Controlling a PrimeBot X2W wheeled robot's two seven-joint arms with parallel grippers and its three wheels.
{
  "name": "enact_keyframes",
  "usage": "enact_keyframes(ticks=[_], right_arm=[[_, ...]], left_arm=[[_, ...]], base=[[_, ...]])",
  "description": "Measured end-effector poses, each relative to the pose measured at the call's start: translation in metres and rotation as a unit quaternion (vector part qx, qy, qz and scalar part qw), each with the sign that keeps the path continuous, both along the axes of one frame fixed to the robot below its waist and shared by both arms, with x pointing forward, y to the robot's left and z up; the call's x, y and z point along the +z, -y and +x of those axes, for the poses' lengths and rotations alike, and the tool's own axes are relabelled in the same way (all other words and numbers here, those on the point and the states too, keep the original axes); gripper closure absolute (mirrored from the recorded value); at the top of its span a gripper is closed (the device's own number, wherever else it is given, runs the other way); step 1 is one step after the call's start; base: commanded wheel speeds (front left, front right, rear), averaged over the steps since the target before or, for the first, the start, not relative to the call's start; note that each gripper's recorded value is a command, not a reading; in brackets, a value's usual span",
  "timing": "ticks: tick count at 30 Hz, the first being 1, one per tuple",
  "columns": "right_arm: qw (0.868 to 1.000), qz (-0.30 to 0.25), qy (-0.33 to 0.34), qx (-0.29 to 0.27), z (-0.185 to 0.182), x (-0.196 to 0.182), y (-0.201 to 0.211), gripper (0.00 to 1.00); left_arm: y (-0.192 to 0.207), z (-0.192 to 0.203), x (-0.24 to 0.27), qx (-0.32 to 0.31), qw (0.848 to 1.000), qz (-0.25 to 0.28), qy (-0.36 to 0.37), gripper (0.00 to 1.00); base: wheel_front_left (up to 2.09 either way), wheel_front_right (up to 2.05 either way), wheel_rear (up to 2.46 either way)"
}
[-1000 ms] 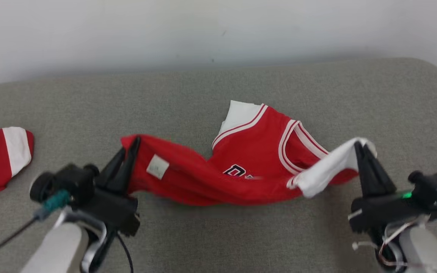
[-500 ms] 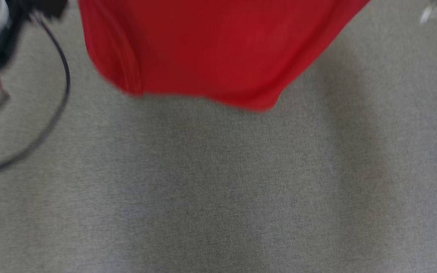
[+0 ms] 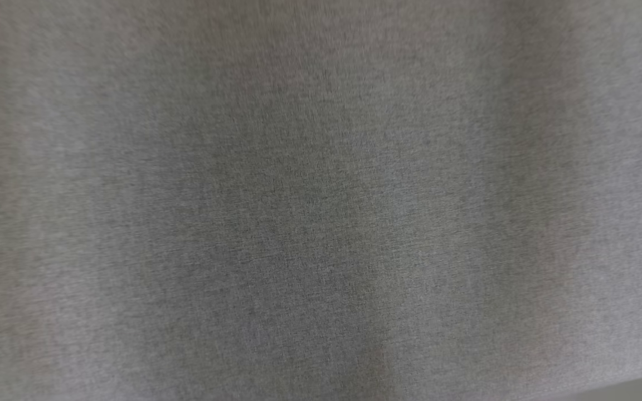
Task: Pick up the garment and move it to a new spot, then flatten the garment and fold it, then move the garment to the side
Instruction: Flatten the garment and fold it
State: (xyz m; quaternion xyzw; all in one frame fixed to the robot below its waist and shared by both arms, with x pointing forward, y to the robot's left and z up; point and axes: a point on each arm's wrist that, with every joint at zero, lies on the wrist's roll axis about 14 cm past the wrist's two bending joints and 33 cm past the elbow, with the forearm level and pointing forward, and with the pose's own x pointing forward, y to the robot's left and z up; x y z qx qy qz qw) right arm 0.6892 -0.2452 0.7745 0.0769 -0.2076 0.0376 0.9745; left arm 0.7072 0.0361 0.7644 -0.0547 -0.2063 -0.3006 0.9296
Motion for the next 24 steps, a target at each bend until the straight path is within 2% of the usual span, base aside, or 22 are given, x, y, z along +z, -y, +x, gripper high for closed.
enact_keyframes(ticks=[13, 24], right_arm=[[0.997, -0.064, 0.012, -0.033, 0.038, 0.01, -0.005, 1.0], [0.995, -0.093, 0.005, -0.03, 0.051, -0.004, -0.02, 1.0]], left_arm=[[-0.002, 0.044, -0.01, 0.026, 1.0, 0.007, -0.004, 1.0], [-0.004, 0.056, -0.022, 0.031, 0.999, 0.001, -0.009, 1.0]], base=[[0.0, 0.0, 0.0], [0.0, 0.0, 0.0]])
